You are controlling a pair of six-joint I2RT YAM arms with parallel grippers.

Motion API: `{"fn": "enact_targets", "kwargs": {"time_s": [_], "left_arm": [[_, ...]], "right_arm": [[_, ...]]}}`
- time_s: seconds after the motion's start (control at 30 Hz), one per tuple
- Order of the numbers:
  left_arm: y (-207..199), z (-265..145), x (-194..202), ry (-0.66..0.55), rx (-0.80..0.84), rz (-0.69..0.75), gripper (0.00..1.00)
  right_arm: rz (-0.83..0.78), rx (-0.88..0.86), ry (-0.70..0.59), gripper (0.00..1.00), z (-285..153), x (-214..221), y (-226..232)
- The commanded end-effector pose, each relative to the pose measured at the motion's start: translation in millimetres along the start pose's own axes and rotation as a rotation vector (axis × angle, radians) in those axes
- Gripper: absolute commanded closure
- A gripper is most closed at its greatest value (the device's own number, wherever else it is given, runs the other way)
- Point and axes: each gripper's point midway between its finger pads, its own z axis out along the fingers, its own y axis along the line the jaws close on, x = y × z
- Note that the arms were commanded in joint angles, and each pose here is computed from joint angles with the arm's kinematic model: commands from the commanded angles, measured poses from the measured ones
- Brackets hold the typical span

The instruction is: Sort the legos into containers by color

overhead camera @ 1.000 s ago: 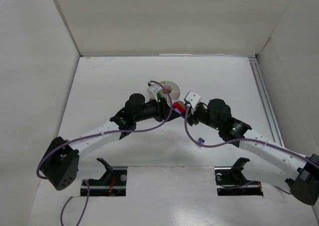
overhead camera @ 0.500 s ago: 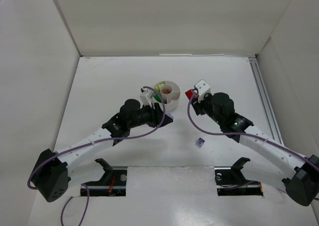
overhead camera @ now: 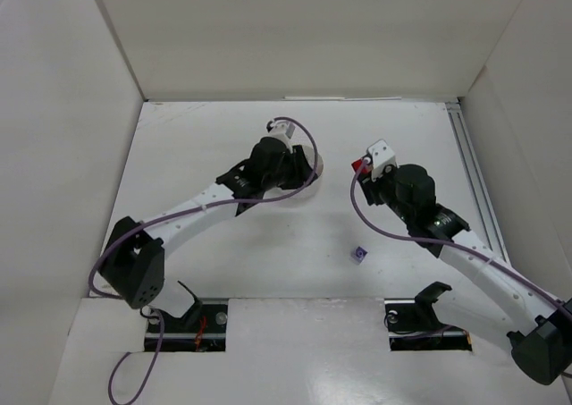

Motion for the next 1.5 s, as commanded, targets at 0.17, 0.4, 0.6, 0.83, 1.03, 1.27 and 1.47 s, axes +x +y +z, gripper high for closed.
{"fn": "enact_targets", "kwargs": {"time_s": [0.17, 0.4, 0.6, 0.83, 1.03, 1.27, 1.47], "left_arm": [[11.0, 18.3, -29.7, -0.059, -0.219, -0.076, 0.69], [12.1, 29.4, -26.9, -0.079, -0.326, -0.123, 0.68], [17.2, 38.5, -30.9, -0.102, -0.438, -0.15, 0.68], [20.1, 42.5, -30.4, -0.134, -0.497, -0.182, 0.67], [11.6, 48.9, -27.5, -0.149, -0.511, -0.173, 0.64], [19.5, 58.3, -24.3, -0.156, -0.553, -0.183, 0.64], [22.7, 58.9, -21.8, -0.174, -0.579, -0.189, 0.63]], "right_arm": [[0.024, 0.082, 0.014, 0.73, -13.1, 2.3, -26.3], [0.02, 0.098, 0.029, 0.73, -14.9, 8.5, -31.9], [0.026, 0.115, 0.044, 0.73, -16.9, 14.8, -37.4], [0.019, 0.112, 0.053, 0.73, -17.2, 17.5, -38.4], [0.005, 0.116, 0.068, 0.73, -17.9, 21.5, -42.5], [-0.001, 0.115, 0.068, 0.72, -20.1, 22.0, -44.2], [-0.001, 0.115, 0.068, 0.72, -20.1, 22.0, -44.2]]}}
